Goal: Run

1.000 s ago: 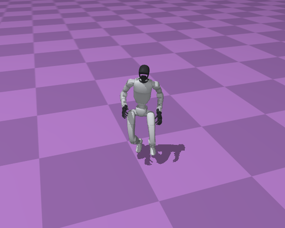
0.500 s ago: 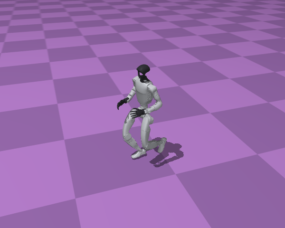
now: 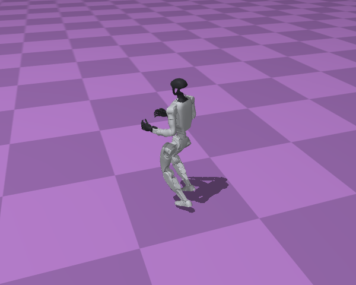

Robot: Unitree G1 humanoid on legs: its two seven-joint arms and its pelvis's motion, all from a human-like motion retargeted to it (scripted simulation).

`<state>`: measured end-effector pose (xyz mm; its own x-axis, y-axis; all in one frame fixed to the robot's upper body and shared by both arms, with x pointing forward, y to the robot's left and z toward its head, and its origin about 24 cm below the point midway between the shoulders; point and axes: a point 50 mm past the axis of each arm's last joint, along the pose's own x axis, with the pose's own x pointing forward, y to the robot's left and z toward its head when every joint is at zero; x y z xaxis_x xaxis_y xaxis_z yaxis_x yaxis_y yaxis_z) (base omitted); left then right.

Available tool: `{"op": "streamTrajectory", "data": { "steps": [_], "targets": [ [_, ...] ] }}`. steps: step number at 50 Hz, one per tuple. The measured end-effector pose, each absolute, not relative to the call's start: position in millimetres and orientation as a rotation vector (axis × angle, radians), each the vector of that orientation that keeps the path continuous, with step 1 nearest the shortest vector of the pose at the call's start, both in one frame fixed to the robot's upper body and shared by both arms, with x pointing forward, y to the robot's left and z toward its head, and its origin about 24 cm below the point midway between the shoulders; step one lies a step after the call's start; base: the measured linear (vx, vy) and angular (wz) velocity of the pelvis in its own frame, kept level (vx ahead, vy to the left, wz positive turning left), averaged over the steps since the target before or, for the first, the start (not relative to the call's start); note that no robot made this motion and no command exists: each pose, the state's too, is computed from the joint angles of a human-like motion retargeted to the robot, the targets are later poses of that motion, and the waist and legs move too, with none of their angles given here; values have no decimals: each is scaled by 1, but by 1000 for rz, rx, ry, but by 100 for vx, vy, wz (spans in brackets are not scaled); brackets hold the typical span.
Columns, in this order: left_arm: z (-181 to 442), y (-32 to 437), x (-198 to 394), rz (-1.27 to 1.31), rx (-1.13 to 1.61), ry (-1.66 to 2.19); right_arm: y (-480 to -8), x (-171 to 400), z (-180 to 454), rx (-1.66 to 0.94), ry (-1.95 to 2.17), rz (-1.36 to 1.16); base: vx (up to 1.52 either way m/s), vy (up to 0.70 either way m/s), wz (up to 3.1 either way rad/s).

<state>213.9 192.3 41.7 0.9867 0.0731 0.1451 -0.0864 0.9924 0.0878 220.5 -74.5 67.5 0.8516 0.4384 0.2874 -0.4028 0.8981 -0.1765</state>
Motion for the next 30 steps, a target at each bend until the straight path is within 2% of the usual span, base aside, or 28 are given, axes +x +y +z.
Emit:
{"op": "streamTrajectory", "data": {
  "steps": [4,8,11,15,17,20,23,27,30],
  "targets": [
    [89,186,212,44,-27,-390,-96,194,46,-68,-203,405,65,-6,-339],
    [103,183,205,27,-72,-458,-112,186,50,-67,-210,368,62,-3,-329],
    [79,190,200,83,-50,-331,-123,192,69,-166,-326,343,62,3,-299],
    [2,193,191,201,6,43,-139,211,92,-439,-494,263,59,9,-230],
    [-23,185,187,209,-35,155,-155,218,84,-506,-462,185,53,17,-186],
    [-35,182,177,182,-94,212,-189,209,38,-513,-202,81,48,22,-120],
    [-34,178,180,122,-140,213,-227,175,-29,-533,181,-5,39,24,-6],
    [-18,169,199,11,-136,144,-265,98,-100,-585,692,-48,34,20,79],
    [4,160,218,-92,-67,39,-269,23,-136,-562,1066,10,34,12,154]
  ]
}}
